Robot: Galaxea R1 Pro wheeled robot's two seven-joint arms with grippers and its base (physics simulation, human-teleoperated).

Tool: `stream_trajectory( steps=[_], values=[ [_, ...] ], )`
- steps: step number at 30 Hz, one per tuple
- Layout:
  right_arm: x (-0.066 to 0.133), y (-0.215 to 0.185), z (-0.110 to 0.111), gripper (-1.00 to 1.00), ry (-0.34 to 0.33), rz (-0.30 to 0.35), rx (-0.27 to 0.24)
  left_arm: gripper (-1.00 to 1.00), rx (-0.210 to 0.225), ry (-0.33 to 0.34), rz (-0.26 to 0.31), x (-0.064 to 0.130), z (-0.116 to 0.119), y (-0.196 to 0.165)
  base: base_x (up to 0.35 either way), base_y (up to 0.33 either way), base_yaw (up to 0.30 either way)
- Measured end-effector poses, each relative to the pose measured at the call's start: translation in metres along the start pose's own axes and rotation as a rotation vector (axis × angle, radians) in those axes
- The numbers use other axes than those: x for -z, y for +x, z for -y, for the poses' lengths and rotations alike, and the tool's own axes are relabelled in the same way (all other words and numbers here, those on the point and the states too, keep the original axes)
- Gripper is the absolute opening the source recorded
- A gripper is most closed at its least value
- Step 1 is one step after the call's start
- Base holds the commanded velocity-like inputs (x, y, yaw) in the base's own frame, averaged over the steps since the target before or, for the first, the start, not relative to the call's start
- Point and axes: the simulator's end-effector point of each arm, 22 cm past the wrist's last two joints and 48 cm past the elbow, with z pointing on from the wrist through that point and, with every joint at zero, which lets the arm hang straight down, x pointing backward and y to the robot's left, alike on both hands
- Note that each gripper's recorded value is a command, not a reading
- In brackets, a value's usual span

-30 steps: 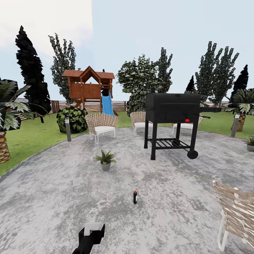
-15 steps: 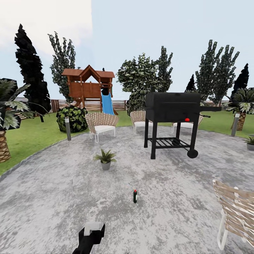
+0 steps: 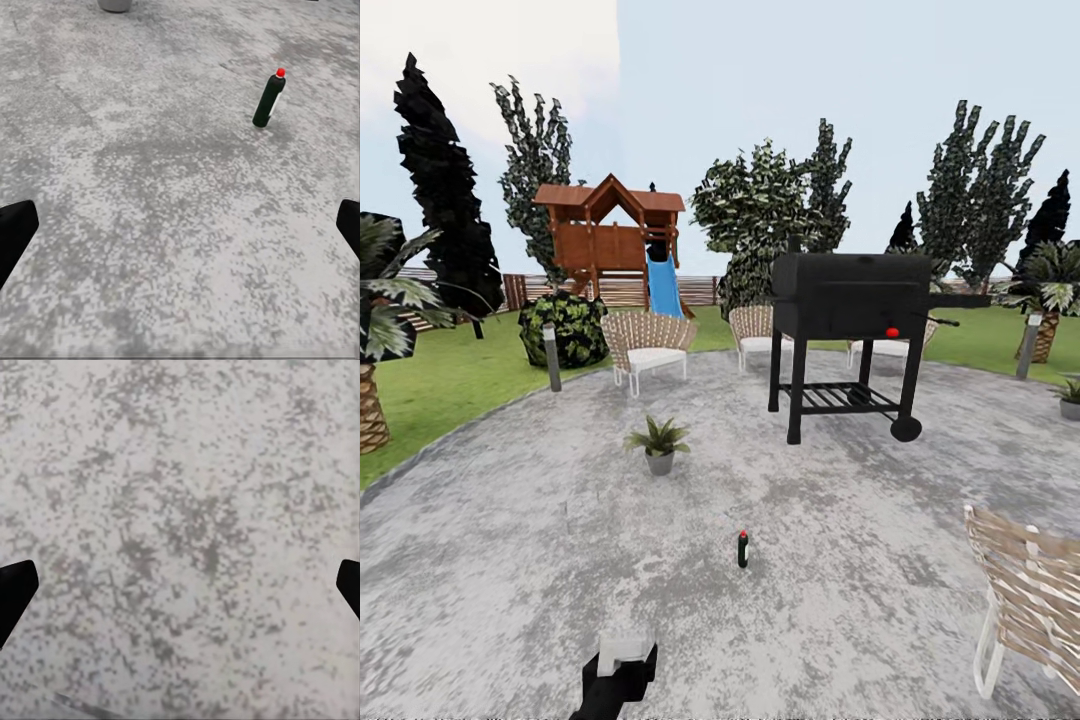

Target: Pick up the pesticide atomizer in the garden and spray insectifuge to fully cover both potted plants in the garden.

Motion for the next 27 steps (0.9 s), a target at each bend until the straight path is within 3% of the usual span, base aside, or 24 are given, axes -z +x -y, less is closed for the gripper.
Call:
stream_trajectory(
  steps=[11,17,27],
  values=[
    [-0.002,0.014,0.0,1.0,0.0,-0.032,0.0,1.0,0.002,0.002,-0.014,-0.001,0.001,0.007,0.0,0.0,0.0],
    [-0.001,0.012,0.0,1.0,-0.003,-0.03,-0.004,1.0,-0.003,0.004,0.011,0.0,0.003,0.0,0.0,0.0,0.0],
    [-0.001,0.011,0.003,1.0,0.0,-0.028,-0.006,1.0,-0.002,-0.004,-0.096,0.021,-0.002,0.062,0.0,0.0,0.0]
  ],
)
